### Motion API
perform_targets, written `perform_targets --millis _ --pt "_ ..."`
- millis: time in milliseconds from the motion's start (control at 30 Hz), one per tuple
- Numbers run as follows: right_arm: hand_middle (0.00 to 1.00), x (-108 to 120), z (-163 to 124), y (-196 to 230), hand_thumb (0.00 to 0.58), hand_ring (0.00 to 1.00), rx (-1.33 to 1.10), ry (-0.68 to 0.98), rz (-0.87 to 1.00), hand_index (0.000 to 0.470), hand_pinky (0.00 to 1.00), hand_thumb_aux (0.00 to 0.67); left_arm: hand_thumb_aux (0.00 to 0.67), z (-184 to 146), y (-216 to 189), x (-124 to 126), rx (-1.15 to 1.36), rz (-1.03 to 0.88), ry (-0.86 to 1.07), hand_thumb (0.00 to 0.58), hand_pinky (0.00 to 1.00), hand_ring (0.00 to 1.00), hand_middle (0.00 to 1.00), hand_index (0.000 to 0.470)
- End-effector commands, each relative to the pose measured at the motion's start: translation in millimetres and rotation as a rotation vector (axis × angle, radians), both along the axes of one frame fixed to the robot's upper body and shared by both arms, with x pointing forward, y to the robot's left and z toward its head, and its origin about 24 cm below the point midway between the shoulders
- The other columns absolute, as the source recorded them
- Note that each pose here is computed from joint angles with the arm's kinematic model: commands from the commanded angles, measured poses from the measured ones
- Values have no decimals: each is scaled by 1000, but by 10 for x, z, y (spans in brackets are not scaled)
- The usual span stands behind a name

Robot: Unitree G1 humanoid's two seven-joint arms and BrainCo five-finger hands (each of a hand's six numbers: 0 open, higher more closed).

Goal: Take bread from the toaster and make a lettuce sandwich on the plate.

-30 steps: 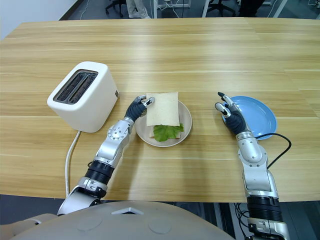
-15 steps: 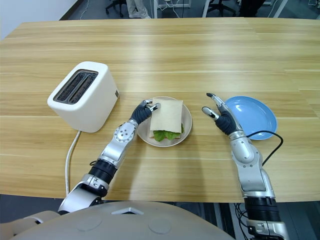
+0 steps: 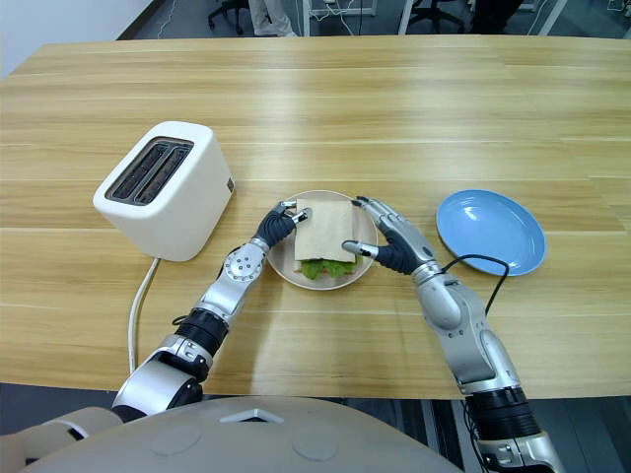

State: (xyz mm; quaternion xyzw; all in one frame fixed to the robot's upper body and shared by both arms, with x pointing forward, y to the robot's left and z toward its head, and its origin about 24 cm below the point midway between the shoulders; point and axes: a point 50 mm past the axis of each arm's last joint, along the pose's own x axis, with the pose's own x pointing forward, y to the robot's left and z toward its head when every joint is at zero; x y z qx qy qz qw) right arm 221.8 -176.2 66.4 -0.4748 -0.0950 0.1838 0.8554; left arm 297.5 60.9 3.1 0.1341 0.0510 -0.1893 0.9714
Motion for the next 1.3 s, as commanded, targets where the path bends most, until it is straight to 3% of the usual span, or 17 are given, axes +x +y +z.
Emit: perform_targets --millis 33,600,900,1033,1067,1100,1300 --pt "0 -11 8 133 0 0 -78 -33 70 0 0 0 670 -191 61 -56 67 4 67 580 1000 1000 1000 460" --pt "0 -69 -306 461 0 0 -348 -27 260 0 0 0 670 -287 50 -92 139 -18 72 580 1000 1000 1000 460" --pt "0 -305 -665 387 0 0 -558 148 356 0 0 0 670 -231 104 -70 153 6 31 580 1000 1000 1000 460" --pt "0 -361 -777 352 0 0 -593 211 368 0 0 0 670 -44 155 -27 216 39 -107 580 1000 1000 1000 460" --pt "0 -369 -799 352 0 0 -598 220 371 0 0 0 315 56 180 -10 244 59 -176 417 475 475 475 216" --pt "0 -375 -815 353 0 0 -602 227 374 0 0 0 0 166 207 3 277 82 -253 0 0 0 0 0" --pt "0 -371 -871 358 0 0 -620 249 381 0 0 0 0 816 317 -15 492 163 -680 0 0 0 0 0"
